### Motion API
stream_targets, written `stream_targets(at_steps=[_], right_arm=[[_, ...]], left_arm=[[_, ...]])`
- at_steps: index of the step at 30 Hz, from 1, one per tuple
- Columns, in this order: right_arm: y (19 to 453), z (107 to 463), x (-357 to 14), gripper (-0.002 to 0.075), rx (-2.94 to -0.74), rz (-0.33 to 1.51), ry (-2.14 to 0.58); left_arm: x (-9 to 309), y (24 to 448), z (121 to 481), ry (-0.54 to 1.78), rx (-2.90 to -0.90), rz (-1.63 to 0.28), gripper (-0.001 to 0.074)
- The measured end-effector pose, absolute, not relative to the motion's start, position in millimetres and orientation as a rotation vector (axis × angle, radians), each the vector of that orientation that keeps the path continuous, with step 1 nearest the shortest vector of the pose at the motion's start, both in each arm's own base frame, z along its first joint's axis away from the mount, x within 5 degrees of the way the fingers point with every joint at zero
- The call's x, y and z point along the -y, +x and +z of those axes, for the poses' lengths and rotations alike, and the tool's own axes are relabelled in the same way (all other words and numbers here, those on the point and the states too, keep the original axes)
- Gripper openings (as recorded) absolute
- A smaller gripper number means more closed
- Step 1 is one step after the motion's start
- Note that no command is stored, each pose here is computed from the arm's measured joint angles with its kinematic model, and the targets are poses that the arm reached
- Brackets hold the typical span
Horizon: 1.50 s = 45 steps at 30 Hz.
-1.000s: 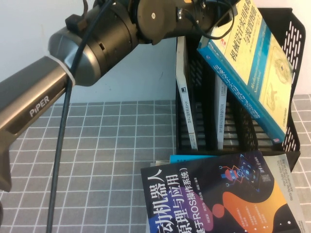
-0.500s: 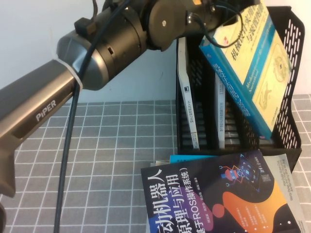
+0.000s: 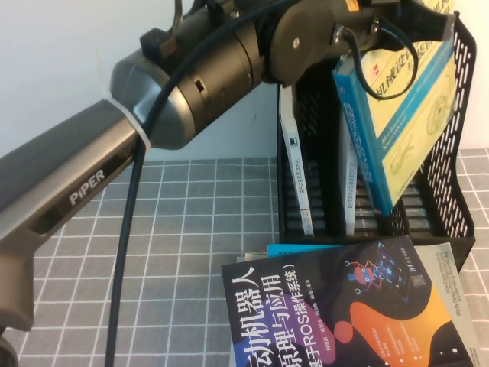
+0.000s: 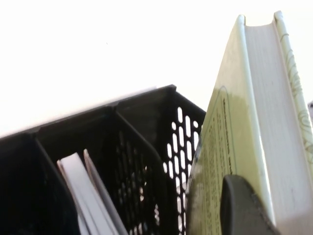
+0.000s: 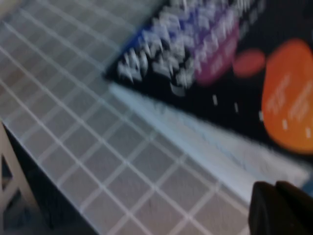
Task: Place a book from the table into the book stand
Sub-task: Place the book on the book shelf
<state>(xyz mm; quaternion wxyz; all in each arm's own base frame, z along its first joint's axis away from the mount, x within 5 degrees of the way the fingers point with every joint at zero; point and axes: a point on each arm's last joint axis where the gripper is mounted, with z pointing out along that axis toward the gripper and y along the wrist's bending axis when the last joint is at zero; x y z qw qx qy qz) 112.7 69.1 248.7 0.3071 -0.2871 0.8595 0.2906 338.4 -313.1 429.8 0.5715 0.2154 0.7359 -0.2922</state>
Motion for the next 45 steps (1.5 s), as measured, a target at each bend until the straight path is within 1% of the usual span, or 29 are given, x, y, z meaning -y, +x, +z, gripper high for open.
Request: stream_targets(at_steps=[2, 5, 11, 15, 18, 21, 26, 31, 35, 39, 45], right_arm=[[111.4, 240.8, -62.1, -0.0003, -2.439, 0.701, -0.765], [113.0, 239.9, -55.9, -0.0003, -2.522, 0.616, -0.735], [119.8, 246.2, -55.4, -0.0003, -2.490, 0.596, -0.648], [121.7, 247.2, -55.6, -0.0003, -2.474, 0.595, -0.624], [122.5, 247.6, -55.6, -0.0003, -2.468, 0.593, -0.613], [123.1, 247.6, -55.6, -0.0003, -2.466, 0.593, -0.609], [123.7, 247.7, -55.4, -0.0003, -2.459, 0.586, -0.612], [125.3, 248.3, -55.0, -0.0003, -2.444, 0.572, -0.606], [125.7, 248.5, -55.0, -0.0003, -2.440, 0.571, -0.603], [125.9, 248.5, -54.9, -0.0003, -2.438, 0.570, -0.604], [126.3, 248.7, -54.8, -0.0003, -2.434, 0.565, -0.604]], left_arm=[[312.0, 337.9, 431.0, 0.507, -1.753, -0.674, 0.0192], [311.7, 340.1, 425.8, 0.481, -1.811, -0.663, 0.0193], [308.2, 345.2, 430.3, 0.313, -1.841, -0.689, 0.0192], [303.3, 347.1, 440.9, 0.180, -1.807, -0.671, 0.0193], [299.7, 348.0, 448.9, 0.037, -1.769, -0.709, 0.0193], [295.8, 349.2, 455.5, -0.048, -1.727, -0.725, 0.0193], [294.1, 348.9, 457.9, -0.080, -1.713, -0.725, 0.0193], [305.9, 344.9, 453.0, -0.037, -1.709, -0.696, 0.0193], [324.3, 341.8, 438.2, 0.016, -1.715, -0.617, 0.0193], [341.3, 343.0, 417.5, 0.018, -1.752, -0.609, 0.0193], [354.3, 348.0, 396.9, 0.025, -1.780, -0.596, 0.0193]])
